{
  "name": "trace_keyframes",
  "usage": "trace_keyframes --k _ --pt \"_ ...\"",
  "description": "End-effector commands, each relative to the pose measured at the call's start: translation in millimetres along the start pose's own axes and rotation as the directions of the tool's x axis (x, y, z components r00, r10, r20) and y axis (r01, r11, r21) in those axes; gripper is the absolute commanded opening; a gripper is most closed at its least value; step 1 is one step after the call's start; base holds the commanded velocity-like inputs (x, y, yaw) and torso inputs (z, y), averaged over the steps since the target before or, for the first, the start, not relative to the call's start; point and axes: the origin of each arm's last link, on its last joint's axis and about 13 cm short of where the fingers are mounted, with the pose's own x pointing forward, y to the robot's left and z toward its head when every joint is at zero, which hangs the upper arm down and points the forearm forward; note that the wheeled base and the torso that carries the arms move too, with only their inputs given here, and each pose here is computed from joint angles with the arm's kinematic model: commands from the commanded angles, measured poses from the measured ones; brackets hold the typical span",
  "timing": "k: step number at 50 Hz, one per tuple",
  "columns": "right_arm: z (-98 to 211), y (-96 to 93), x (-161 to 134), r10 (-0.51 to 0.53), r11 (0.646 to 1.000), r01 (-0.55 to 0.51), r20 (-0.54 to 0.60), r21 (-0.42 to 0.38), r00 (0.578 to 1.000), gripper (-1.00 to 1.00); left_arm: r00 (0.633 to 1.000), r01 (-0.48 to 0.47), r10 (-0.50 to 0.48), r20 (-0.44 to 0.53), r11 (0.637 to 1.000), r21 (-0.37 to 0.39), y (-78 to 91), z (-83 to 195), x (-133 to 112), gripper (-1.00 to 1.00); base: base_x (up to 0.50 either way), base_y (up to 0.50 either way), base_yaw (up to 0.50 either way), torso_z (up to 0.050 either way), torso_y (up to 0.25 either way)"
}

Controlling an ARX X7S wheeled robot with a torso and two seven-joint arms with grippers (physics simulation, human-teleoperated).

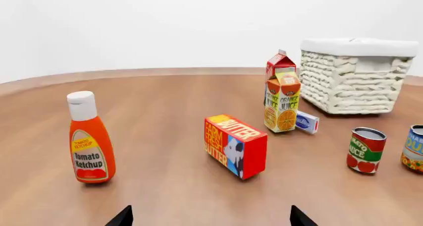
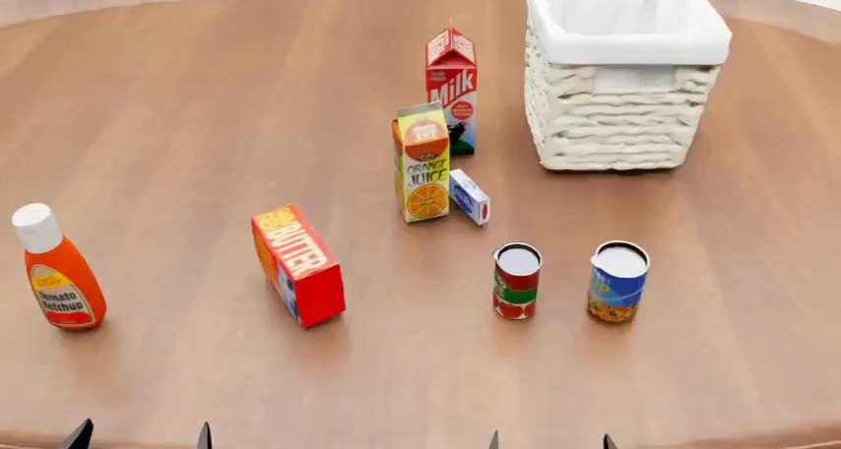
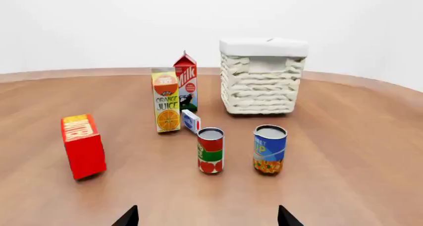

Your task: Pick up the alphabet soup, and put it in the basket.

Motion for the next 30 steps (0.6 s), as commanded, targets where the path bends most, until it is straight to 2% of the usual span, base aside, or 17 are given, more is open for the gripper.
trace_keyframes --k 1,8,12,16,22,30 --pt "-0.1 0.6 -0.2 -0.007 1.000 0.007 0.011 -0.018 1.000 1.00 0.999 -0.037 0.036 0.010 0.999 0.007 0.7 0.4 0.2 1.00 0.00 0.00 0.00 0.000 0.000" --pt "1.5 -0.7 -2.8 0.003 1.000 -0.003 0.033 -0.011 0.999 1.00 0.999 -0.033 0.033 0.029 0.999 0.005 1.0 1.9 -1.5 1.00 0.00 0.00 0.00 0.000 0.000" --pt "3.4 -0.4 -6.2 0.017 1.000 -0.017 0.060 -0.004 0.998 1.00 0.997 -0.036 0.035 0.073 0.999 0.009 2.0 5.8 -5.5 1.00 0.00 0.00 0.00 0.000 0.000" --pt "10.3 -1.8 -14.1 0.009 0.999 -0.005 0.112 -0.036 0.994 1.00 0.989 -0.040 0.040 0.139 0.999 -0.001 3.7 12.7 -11.3 1.00 0.00 0.00 0.00 0.000 0.000" --pt "18.4 -3.8 -24.7 -0.003 0.999 0.010 0.175 -0.044 0.985 1.00 0.977 -0.065 0.061 0.204 0.998 0.012 6.0 17.4 -16.0 1.00 0.00 0.00 0.00 0.000 0.000" --pt "22.3 -6.8 -28.5 -0.014 0.999 0.020 0.210 -0.025 0.978 1.00 0.969 -0.079 0.073 0.238 0.997 0.018 7.4 21.7 -20.1 1.00 0.00 0.00 0.00 0.000 0.000"
